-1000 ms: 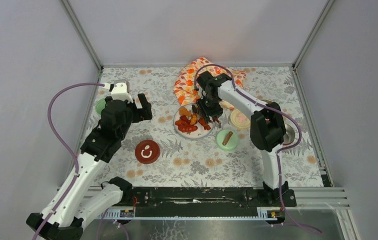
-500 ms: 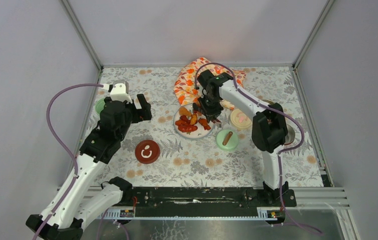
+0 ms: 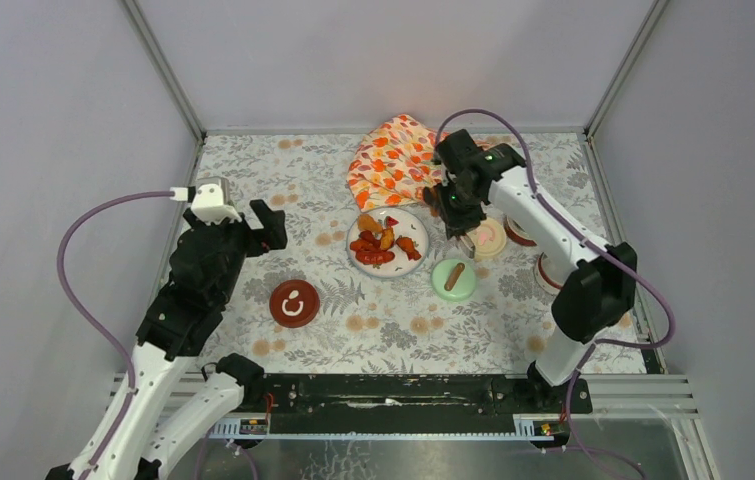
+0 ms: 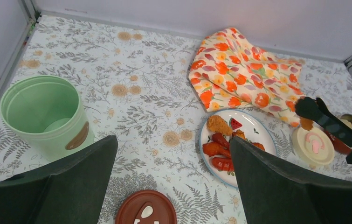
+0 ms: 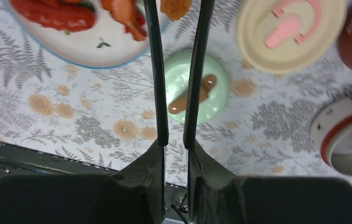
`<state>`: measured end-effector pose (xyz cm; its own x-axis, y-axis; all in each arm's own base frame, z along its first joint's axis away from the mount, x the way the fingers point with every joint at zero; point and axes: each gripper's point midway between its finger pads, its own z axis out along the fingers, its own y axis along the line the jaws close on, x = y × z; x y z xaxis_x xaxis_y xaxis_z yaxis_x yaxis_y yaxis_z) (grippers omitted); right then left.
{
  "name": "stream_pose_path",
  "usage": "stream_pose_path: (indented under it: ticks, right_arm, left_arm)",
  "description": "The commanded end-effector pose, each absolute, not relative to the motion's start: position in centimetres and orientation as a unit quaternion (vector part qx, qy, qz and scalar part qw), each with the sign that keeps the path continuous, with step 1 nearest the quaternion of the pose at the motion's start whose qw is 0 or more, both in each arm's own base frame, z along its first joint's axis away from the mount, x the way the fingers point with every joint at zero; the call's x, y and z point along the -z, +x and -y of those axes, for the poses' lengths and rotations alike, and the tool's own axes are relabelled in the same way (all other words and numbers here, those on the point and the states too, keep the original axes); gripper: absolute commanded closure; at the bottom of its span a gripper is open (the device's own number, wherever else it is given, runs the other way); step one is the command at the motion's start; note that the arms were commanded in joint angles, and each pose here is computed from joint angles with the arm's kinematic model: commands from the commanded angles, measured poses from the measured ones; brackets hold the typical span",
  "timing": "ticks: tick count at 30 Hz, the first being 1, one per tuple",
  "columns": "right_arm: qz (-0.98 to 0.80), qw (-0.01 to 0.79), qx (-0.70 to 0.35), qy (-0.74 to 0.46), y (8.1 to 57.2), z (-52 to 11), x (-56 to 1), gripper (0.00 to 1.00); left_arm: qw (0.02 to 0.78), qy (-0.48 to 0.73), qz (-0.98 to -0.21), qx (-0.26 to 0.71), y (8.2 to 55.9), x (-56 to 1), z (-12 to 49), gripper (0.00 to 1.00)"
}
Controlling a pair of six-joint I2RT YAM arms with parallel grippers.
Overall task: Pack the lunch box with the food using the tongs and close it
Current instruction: Place the fake food in the packing box.
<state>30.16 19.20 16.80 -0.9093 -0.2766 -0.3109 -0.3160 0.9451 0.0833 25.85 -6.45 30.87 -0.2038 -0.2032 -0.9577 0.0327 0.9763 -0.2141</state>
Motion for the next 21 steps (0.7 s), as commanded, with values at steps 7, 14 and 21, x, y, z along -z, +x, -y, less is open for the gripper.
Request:
stream_pose_path:
  ticks: [7,14,21]
  right_arm:
    - [-0.985,0.171,0.003,0.005,26.9,-9.4,-18.4,0.86]
    - [-0.982,0.159,0.020,0.098,24.5,-5.0,-17.0,0.86]
    - [-0.966,0.169,0.016,0.196,23.0,-1.6,-16.4,0.85]
  left_arm:
    - [0.665,-0.077,-0.738,0.084,25.3,-32.1,5.0,0.02]
    - [0.667,-0.078,-0.736,0.081,25.0,-31.9,5.1,0.02]
    - [0.669,-0.068,-0.736,0.083,24.6,-31.8,5.8,0.02]
